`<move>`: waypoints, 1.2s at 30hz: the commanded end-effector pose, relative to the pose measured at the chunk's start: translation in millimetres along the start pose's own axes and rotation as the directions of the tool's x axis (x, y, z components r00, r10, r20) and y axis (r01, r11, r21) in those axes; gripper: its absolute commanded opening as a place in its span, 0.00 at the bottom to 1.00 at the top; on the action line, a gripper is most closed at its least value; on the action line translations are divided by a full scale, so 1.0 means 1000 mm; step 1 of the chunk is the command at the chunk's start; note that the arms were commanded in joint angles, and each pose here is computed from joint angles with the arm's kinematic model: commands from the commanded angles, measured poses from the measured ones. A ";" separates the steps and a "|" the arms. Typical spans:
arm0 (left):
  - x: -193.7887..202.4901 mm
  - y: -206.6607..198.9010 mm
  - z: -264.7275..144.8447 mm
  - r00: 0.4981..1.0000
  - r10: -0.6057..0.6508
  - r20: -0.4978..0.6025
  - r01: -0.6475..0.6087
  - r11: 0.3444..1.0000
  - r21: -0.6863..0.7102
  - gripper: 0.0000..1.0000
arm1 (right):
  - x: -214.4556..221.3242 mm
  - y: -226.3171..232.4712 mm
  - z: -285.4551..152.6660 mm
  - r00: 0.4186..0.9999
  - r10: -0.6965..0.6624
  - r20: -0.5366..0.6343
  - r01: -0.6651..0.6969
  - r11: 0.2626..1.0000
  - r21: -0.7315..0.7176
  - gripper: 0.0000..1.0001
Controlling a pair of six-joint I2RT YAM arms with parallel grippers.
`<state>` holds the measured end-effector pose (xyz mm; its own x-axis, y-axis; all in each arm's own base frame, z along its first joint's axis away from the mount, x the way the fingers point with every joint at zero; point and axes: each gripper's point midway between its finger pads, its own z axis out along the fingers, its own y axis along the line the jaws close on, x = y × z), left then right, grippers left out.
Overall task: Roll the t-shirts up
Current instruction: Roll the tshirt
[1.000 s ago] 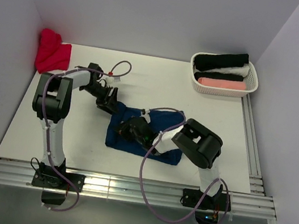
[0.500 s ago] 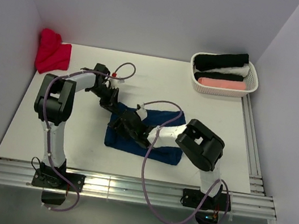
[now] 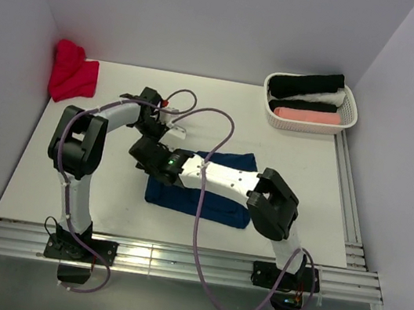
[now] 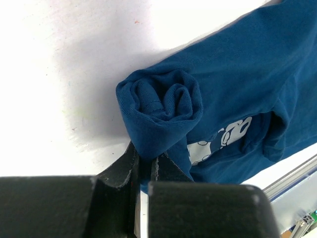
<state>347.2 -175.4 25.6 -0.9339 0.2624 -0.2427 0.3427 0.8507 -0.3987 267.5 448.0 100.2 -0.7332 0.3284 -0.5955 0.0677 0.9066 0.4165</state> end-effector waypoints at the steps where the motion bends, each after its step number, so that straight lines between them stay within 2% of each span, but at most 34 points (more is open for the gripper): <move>1: -0.005 0.013 -0.009 1.000 0.016 0.006 -0.015 0.994 -0.107 0.00 | -0.005 -0.016 -0.001 0.990 -0.138 0.039 0.132 0.983 0.129 0.61; 9: -0.007 0.007 -0.008 1.000 0.020 -0.004 -0.020 0.994 -0.111 0.00 | 0.010 0.001 0.006 0.985 -0.169 0.022 0.167 0.983 0.076 0.57; 17: -0.011 0.007 -0.008 0.999 0.038 -0.024 -0.041 0.989 -0.145 0.00 | 0.035 -0.008 0.012 0.977 -0.209 -0.042 0.212 0.974 0.085 0.57; 28: -0.021 0.005 -0.011 0.999 0.042 -0.030 -0.047 0.986 -0.162 0.02 | 0.073 -0.031 0.009 0.950 -0.278 -0.142 0.301 0.936 0.182 0.56; 32: -0.020 0.005 -0.007 0.999 0.038 -0.036 -0.043 0.986 -0.161 0.02 | 0.082 -0.036 0.004 0.948 -0.275 -0.159 0.303 0.934 0.191 0.47; 36: -0.024 0.003 -0.007 0.999 0.040 -0.030 -0.045 0.987 -0.153 0.10 | 0.088 -0.041 0.003 0.957 -0.243 -0.161 0.269 0.948 0.170 0.40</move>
<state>353.8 -174.7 30.4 -0.9340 0.3052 -0.1856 0.3477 0.8959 -0.2766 220.9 444.3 31.2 -0.8048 0.0366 -0.5924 -0.0265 0.9949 0.0975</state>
